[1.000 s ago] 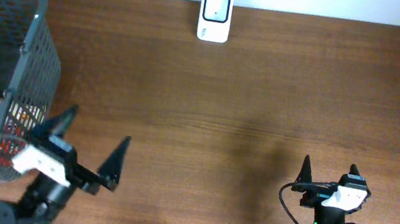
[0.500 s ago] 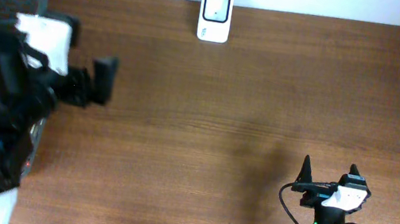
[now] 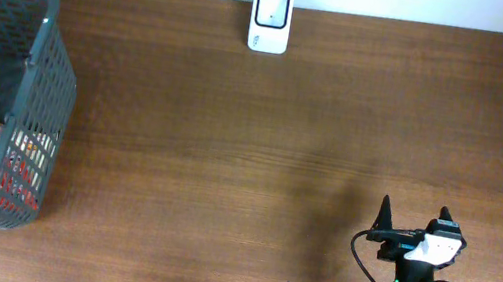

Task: Scan the item barcode
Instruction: 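Move the left gripper into the grey basket toward the red candy bag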

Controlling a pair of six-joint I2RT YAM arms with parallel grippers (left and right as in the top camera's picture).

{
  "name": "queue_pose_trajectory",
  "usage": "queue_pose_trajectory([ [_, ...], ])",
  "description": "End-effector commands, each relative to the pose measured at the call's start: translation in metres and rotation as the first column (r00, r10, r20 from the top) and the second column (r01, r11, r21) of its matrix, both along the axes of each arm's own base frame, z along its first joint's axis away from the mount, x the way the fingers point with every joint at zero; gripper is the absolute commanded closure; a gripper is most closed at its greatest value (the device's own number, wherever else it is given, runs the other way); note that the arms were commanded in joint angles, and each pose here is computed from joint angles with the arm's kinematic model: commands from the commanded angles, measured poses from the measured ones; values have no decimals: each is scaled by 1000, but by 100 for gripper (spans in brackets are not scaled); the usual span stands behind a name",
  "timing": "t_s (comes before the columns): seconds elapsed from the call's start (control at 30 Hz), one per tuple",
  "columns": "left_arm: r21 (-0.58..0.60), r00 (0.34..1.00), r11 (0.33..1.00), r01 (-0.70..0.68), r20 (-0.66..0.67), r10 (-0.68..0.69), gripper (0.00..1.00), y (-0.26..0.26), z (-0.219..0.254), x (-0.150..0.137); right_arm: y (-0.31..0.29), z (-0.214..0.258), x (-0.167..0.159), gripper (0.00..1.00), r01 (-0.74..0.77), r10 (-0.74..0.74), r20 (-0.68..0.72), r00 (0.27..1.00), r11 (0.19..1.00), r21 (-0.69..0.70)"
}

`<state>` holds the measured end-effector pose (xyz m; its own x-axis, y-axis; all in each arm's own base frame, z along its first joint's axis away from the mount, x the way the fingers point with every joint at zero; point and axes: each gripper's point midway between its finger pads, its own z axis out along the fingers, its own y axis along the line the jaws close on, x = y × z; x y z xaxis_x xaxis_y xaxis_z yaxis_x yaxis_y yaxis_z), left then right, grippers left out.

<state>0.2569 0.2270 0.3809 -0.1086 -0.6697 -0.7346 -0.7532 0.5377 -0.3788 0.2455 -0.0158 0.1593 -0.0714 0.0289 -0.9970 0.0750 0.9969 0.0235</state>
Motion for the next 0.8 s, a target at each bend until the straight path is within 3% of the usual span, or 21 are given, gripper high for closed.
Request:
queue_pose_trajectory([
  [0.0,-120,999,992,-40,-4,40,1,3,-18,5,-2,-3,0,1,11,-11,-2,1000,1000,5],
  [0.33,-267,959,954,-138,-276,62,1,34,-112,21,-2,-3,0,2,11,-11,-2,1000,1000,5],
  [0.53,-211,889,961,-179,-453,66,1,30,-146,26,-2,-3,0,1,11,-11,-2,1000,1000,5],
  [0.67,-156,832,946,-284,-530,162,1,25,-158,22,-2,-3,0,2,11,-11,-2,1000,1000,5],
  [0.77,-187,798,919,-348,-574,185,14,19,-175,16,-2,-3,0,2,11,-11,-2,1000,1000,5],
])
